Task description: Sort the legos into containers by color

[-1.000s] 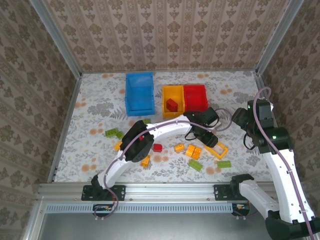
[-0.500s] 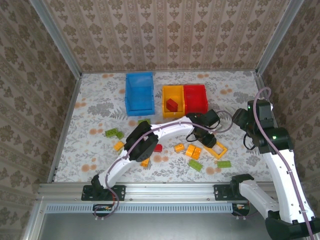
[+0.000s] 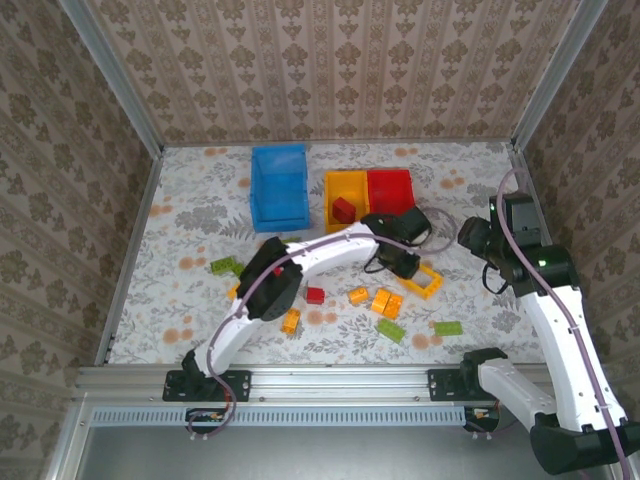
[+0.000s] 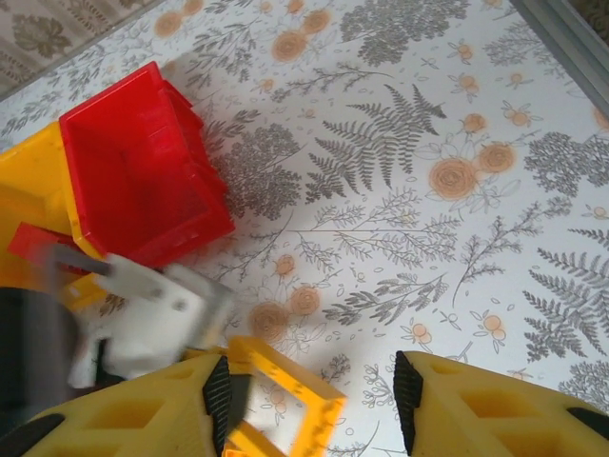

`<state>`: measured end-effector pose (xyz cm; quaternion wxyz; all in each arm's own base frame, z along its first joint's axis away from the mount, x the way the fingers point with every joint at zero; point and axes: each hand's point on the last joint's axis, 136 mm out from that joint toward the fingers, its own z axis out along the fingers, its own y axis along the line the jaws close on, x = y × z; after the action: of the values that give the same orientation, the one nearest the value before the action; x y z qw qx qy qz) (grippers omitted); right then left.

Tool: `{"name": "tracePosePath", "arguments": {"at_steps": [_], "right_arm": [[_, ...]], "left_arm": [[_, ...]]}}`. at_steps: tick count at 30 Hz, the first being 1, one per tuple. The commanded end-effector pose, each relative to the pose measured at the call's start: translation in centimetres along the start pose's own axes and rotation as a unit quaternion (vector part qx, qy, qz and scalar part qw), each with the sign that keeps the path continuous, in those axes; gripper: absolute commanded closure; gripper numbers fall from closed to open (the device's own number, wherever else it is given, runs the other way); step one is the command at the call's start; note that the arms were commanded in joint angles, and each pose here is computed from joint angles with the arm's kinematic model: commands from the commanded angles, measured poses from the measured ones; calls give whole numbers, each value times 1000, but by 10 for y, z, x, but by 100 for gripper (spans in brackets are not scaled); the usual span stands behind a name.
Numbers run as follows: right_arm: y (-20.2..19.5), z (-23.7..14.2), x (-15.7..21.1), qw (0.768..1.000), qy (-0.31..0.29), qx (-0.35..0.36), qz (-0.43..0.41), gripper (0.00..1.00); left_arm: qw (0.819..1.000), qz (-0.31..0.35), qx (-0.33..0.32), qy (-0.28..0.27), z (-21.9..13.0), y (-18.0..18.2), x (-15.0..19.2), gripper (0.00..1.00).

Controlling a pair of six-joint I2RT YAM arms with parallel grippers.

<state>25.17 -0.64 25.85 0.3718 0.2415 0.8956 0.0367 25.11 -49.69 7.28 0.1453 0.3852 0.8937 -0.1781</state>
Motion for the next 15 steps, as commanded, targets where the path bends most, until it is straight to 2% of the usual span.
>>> {"name": "tracePosePath", "arguments": {"at_steps": [1,5,9,15], "right_arm": [[29,-6,-18,997,-17,-57,-39,49],[78,-1,-16,987,-6,-134,-86,49],[158,-5,3,958,6,-250,-141,49],[258,-3,35,917,52,-348,-190,48]], "left_arm": [[993,-54,-77,-66,-88,54,-28,78],[977,-124,-156,-74,-144,132,-17,78],[951,-196,-223,-91,-196,212,-3,79],[904,-278,-306,-113,-239,307,8,78]]}}
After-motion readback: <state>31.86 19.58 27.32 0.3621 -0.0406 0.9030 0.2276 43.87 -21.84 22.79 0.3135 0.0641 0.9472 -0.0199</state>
